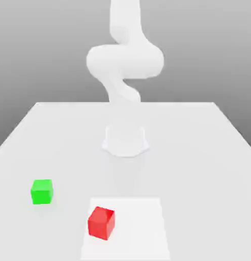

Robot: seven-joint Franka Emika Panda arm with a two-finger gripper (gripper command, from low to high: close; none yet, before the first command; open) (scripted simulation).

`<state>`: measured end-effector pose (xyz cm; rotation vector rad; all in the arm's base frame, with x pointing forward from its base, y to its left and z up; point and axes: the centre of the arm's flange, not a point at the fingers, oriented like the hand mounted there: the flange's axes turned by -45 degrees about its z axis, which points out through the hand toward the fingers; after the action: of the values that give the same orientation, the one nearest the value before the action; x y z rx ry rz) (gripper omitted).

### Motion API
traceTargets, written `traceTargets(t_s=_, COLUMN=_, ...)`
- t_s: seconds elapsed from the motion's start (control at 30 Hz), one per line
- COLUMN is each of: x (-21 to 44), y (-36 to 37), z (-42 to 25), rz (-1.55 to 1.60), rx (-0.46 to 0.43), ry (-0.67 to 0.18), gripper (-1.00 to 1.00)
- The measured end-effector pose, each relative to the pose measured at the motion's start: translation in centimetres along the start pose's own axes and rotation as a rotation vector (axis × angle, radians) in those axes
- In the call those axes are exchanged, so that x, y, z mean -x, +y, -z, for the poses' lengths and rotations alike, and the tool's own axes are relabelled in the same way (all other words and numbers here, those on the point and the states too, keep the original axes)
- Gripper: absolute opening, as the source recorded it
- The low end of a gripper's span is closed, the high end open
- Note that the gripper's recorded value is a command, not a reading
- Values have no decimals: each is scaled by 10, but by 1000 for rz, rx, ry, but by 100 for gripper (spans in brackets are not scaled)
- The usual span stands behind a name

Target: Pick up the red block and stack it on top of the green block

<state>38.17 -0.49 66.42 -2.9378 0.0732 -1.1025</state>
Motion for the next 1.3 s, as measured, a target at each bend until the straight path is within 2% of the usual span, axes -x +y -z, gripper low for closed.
traceTargets(t_s=0.33, x=79, y=29, z=-211, rz=-127, rx=63, ry=-328, gripper=0)
traceTargets(t_s=0.7, x=253, y=60, z=-359, rz=-279, rx=125, ry=-679, gripper=0)
traceTargets(t_s=0.9, x=306, y=61, z=-410, rz=-288, rx=129, ry=-708, gripper=0)
traceTargets(t_s=0.93, x=310, y=61, z=-415, rz=-288, rx=129, ry=-709, gripper=-100)
traceTargets(t_s=1.13, x=313, y=61, z=-417, rz=-288, rx=129, ry=-708, gripper=-100)
traceTargets(t_s=1.3, x=284, y=60, z=-386, rz=-289, rx=129, ry=-708, gripper=-100)
